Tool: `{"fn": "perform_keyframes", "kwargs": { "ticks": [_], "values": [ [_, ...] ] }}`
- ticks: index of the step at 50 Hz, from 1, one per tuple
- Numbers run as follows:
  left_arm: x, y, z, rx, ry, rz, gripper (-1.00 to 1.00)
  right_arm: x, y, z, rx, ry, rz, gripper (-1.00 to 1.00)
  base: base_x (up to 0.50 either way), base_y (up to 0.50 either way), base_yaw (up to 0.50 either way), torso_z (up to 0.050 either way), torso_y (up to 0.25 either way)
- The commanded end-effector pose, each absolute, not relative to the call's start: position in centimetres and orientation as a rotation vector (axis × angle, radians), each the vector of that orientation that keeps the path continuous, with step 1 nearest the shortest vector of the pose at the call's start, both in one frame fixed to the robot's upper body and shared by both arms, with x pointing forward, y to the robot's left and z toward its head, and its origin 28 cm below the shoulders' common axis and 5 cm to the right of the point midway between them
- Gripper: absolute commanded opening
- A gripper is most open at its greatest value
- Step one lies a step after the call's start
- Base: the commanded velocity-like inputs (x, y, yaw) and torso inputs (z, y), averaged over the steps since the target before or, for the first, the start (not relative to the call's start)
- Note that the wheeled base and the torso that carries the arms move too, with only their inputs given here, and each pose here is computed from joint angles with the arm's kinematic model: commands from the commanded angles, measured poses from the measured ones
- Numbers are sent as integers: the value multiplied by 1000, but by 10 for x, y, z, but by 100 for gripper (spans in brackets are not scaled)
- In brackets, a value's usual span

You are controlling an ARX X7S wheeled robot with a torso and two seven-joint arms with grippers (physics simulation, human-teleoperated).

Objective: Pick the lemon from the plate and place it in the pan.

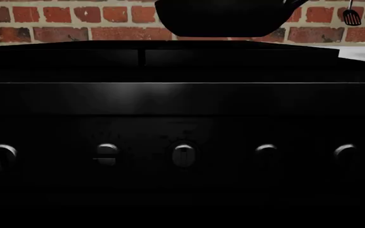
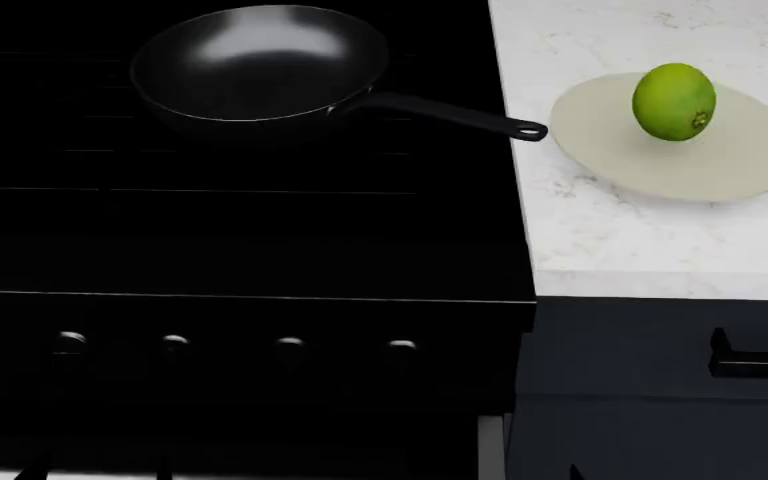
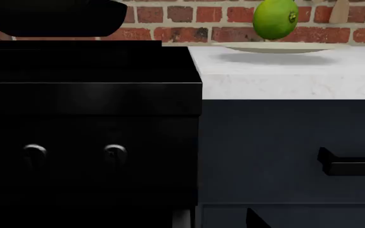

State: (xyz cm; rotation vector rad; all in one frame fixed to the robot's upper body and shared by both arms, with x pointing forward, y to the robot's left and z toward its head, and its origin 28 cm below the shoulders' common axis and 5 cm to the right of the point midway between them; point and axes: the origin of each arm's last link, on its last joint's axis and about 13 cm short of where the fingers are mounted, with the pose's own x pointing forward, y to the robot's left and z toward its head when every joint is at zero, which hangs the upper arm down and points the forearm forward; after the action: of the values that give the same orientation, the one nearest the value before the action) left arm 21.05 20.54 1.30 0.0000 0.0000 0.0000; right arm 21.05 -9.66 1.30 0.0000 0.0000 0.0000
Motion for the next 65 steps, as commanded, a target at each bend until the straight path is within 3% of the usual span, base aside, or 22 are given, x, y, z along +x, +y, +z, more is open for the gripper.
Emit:
{"fn": "perform_keyframes", "kwargs": {
  "ticks": [1, 14, 20, 41, 55, 61, 65],
  "values": [
    [211, 205, 12, 0, 0, 0, 100, 211, -96, 13, 0, 0, 0, 100, 0, 0, 0, 0, 0],
    [213, 202, 9, 48, 19, -31, 100, 211, -93, 7, -56, 40, 15, 100, 0, 0, 0, 0, 0],
    [210, 203, 13, -44, -19, -65, 100, 209, -91, 8, -60, 38, 26, 100, 0, 0, 0, 0, 0],
    [212, 203, 12, -87, 35, -105, 100, 210, -91, 7, -33, 50, 65, 100, 0, 0, 0, 50, 19],
    [220, 207, 13, -34, 55, -9, 100, 221, -91, 4, -16, 128, 20, 100, 0, 0, 0, 50, 19],
    [213, 225, 79, 59, -33, -76, 100, 218, -108, 68, 52, 82, 152, 100, 40, -9, 0, 8, 0],
    [206, 244, 151, 89, -122, -85, 100, 212, -126, 154, 28, -119, 237, 100, 0, 0, 0, 0, 0]
  ]
}}
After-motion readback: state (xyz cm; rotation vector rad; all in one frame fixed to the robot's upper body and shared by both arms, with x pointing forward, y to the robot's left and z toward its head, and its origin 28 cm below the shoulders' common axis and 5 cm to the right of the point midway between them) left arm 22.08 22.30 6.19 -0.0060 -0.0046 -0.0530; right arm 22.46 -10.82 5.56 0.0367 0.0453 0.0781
